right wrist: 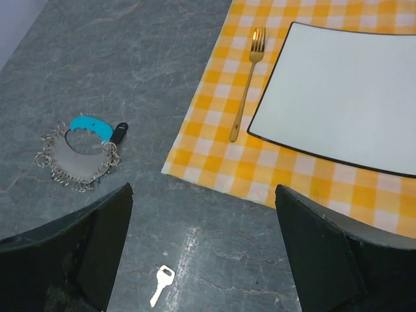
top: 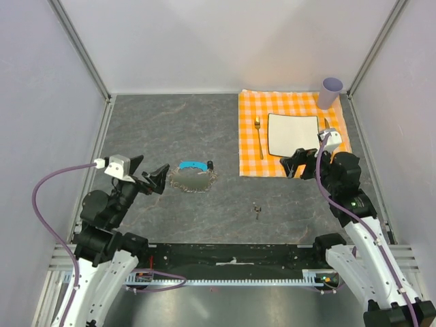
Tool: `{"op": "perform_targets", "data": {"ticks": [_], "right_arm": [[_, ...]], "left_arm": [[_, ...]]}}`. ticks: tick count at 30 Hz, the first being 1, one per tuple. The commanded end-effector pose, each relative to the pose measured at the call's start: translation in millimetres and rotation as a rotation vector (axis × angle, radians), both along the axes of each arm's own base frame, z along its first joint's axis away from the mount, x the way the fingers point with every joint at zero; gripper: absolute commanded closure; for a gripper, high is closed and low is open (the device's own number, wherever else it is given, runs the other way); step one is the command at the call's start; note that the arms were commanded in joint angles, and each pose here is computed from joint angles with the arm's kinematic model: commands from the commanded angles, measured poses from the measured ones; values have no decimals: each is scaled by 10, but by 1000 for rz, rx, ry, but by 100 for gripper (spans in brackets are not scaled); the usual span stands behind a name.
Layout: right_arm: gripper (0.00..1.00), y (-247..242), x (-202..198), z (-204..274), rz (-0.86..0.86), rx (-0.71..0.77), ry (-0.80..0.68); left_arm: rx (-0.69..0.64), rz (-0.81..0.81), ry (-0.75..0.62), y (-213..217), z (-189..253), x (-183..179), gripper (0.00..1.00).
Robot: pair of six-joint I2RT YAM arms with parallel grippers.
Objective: Put the keys on the keyring
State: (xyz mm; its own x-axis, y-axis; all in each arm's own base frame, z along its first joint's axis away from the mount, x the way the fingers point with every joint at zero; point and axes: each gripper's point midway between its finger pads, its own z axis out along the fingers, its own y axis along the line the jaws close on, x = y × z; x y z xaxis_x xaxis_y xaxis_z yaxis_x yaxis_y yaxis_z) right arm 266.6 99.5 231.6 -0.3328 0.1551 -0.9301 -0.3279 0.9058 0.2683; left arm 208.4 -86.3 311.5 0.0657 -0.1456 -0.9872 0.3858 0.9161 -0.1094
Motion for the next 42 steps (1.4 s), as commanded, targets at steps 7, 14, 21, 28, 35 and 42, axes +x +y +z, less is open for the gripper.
{"op": "perform_targets", "data": {"ticks": [7, 14, 21, 28, 35, 42], "right_arm": [[2, 347, -73, -470, 145, 93, 237], [2, 524, -156, -936, 159, 35, 373], [2, 610, -225, -1297, 133, -119, 467], [16, 658, -282, -1578, 139, -265, 568], [45, 928, -430, -1707, 263, -340, 601], [64, 1037, -583, -1756, 311, -357, 629]], "left_arm": [[33, -85, 155, -171, -193, 39, 2], [41, -63, 179, -129, -248, 31, 2], [42, -59, 171, -113, -241, 13, 2], [43, -65, 163, -116, -233, -10, 2], [46, -72, 161, -127, -229, -15, 2], [47, -64, 148, -105, -216, -32, 2]]}}
